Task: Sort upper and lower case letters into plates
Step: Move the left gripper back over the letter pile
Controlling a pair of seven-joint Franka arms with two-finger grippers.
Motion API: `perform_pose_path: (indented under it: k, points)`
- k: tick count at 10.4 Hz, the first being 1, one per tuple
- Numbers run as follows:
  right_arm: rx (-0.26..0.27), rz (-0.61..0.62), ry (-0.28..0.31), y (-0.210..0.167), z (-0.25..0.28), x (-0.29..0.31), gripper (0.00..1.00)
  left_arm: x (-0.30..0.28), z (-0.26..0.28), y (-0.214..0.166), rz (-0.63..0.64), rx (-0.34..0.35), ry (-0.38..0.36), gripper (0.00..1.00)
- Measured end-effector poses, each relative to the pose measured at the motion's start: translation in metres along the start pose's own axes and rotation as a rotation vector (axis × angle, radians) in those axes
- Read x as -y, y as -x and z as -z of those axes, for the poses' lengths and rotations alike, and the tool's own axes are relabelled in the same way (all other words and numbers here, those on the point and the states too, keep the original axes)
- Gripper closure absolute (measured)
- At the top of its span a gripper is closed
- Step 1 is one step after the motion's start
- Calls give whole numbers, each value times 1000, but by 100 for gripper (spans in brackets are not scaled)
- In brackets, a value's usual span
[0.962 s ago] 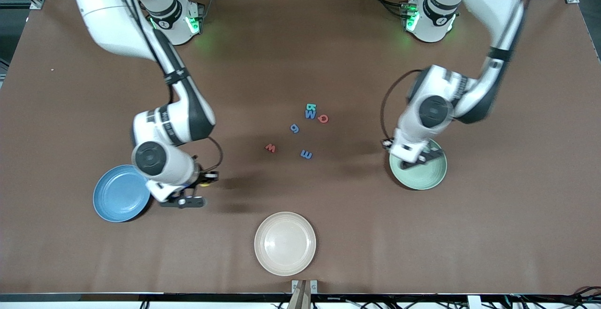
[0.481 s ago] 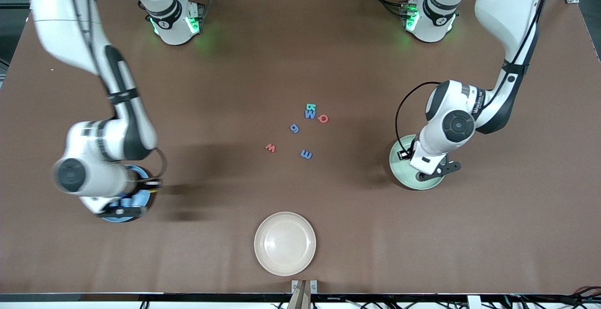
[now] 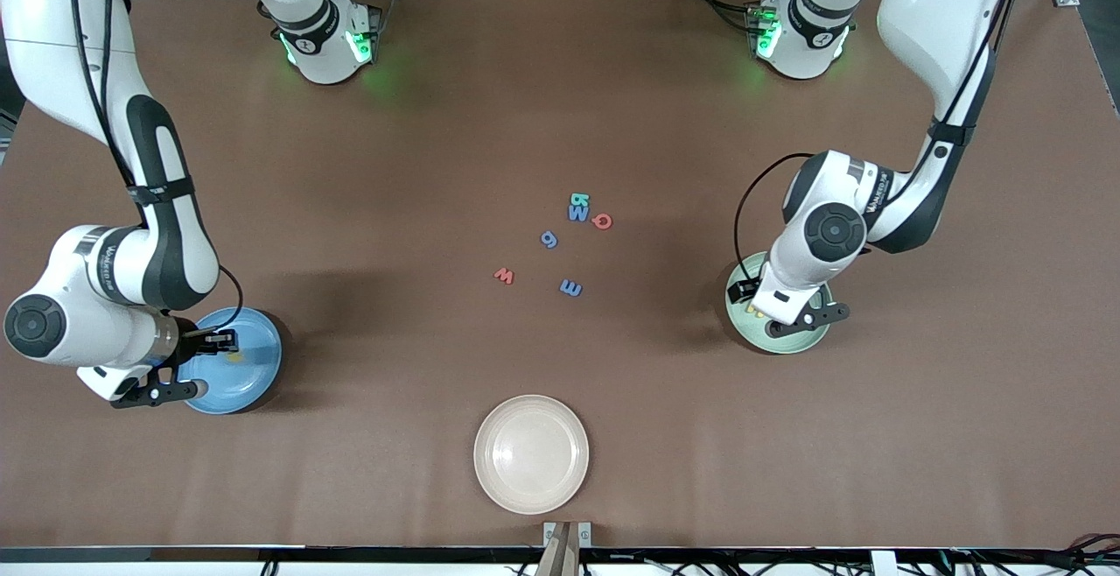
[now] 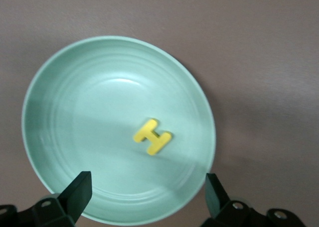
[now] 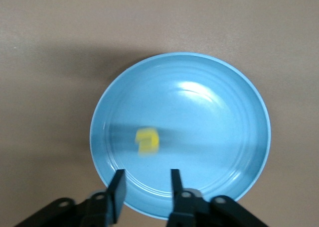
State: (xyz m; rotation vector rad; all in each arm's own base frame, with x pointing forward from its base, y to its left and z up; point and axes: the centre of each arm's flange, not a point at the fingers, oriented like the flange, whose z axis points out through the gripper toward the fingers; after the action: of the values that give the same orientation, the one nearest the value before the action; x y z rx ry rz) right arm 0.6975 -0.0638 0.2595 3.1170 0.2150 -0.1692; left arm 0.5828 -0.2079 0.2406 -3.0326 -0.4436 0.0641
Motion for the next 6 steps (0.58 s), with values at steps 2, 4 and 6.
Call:
perform_pose_path:
  k: [2, 4, 6]
  points:
    - [-1, 7, -2, -1, 0, 5, 21, -55, 6, 40, 91, -13, 27, 0]
    - [0, 21, -2, -3, 0, 15, 0, -120, 12, 95, 155, -24, 42, 0]
    - [5, 29, -2, -5, -1, 26, 0, -156, 14, 128, 181, -28, 55, 0]
